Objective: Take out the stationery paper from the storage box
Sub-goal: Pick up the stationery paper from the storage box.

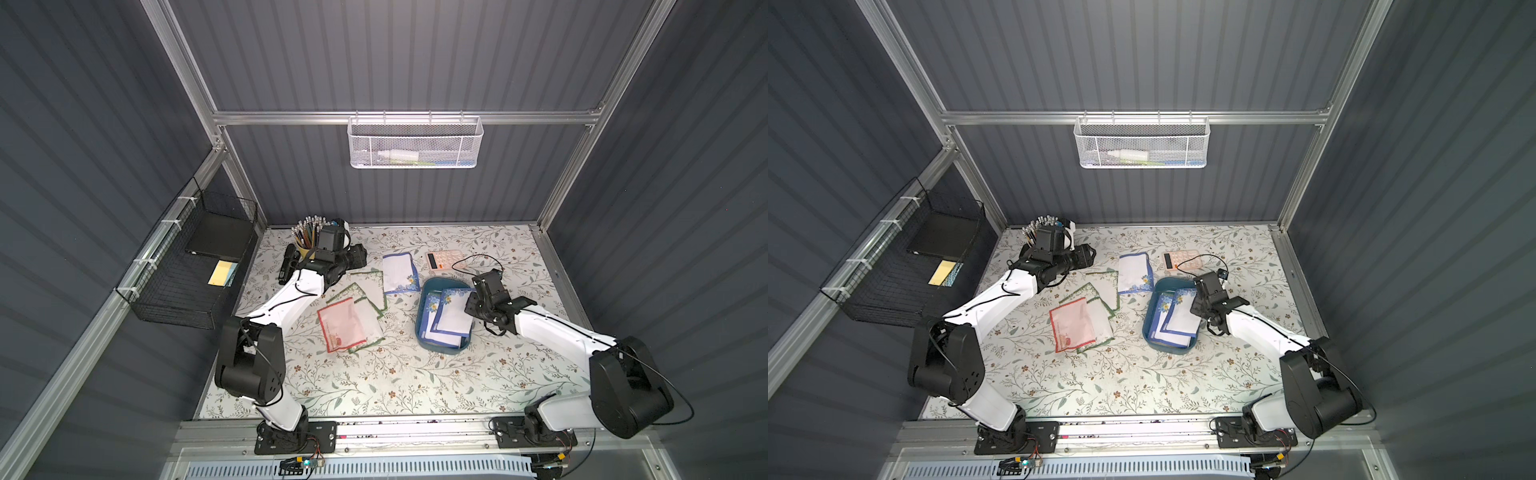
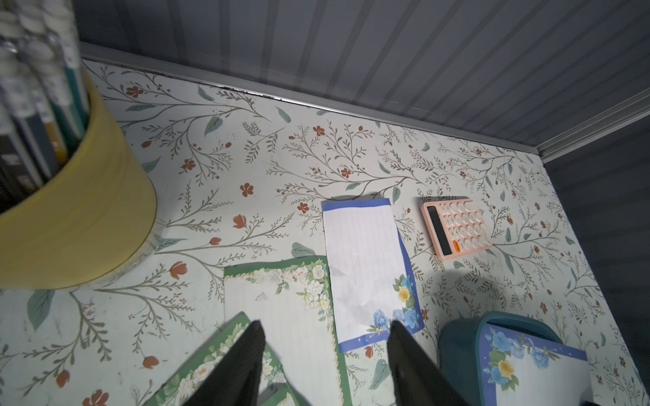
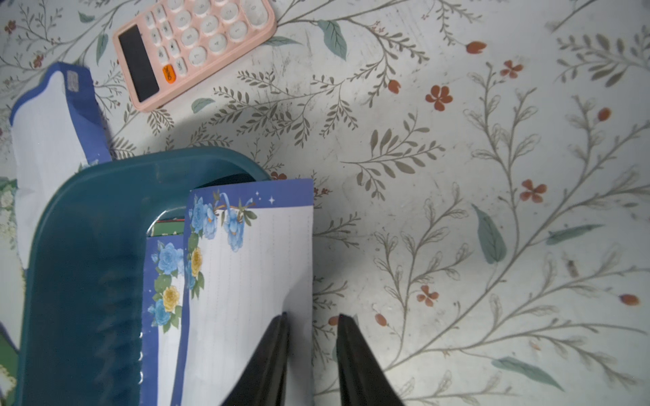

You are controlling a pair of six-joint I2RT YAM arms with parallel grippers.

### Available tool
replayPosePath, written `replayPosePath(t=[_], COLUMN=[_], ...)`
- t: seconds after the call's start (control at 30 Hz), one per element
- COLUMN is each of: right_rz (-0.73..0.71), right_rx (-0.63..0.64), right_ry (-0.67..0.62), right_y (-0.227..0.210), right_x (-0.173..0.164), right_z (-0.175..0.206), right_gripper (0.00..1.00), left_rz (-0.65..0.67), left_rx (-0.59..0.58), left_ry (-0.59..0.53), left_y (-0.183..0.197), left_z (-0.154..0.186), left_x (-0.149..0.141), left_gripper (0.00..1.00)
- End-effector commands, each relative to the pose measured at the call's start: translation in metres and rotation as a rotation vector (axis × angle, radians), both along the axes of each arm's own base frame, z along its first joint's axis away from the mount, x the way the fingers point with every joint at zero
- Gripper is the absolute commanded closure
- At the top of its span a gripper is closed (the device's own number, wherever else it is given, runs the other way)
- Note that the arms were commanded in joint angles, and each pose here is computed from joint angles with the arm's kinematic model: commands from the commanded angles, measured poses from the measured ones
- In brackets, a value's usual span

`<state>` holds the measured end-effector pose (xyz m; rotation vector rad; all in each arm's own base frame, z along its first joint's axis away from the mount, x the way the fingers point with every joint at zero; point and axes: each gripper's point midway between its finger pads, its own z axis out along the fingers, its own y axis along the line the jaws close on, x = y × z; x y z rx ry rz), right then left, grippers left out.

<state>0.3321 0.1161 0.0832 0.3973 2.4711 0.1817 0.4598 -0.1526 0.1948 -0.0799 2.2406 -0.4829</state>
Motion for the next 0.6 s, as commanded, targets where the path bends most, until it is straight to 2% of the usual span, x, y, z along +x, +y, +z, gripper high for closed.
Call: replayPosePath(t=[0.0, 0.27, 0.57], right_rz=[0.003, 0.015, 0.020], right_rx=[-0.003, 0.003, 0.008], right_ry=[-0.022, -0.011, -0.028], right_y=[0.001, 0.004, 0.004], right_x=[0.008, 0.008, 0.009], right_z=[0.008, 0.004, 0.014], right_gripper=[0.78, 1.00, 1.00], left_rz=[0.001, 0.000, -0.009], left_rx=[-0.012, -0.011, -0.016], left_ry=[-0.003, 0.012, 0.023], left_y=[0.001, 0.001, -0.001], left_z=[0.006, 0.000, -0.004], left_x=[-0.008, -0.009, -0.012], left_gripper=[0.41, 0.41, 0.42])
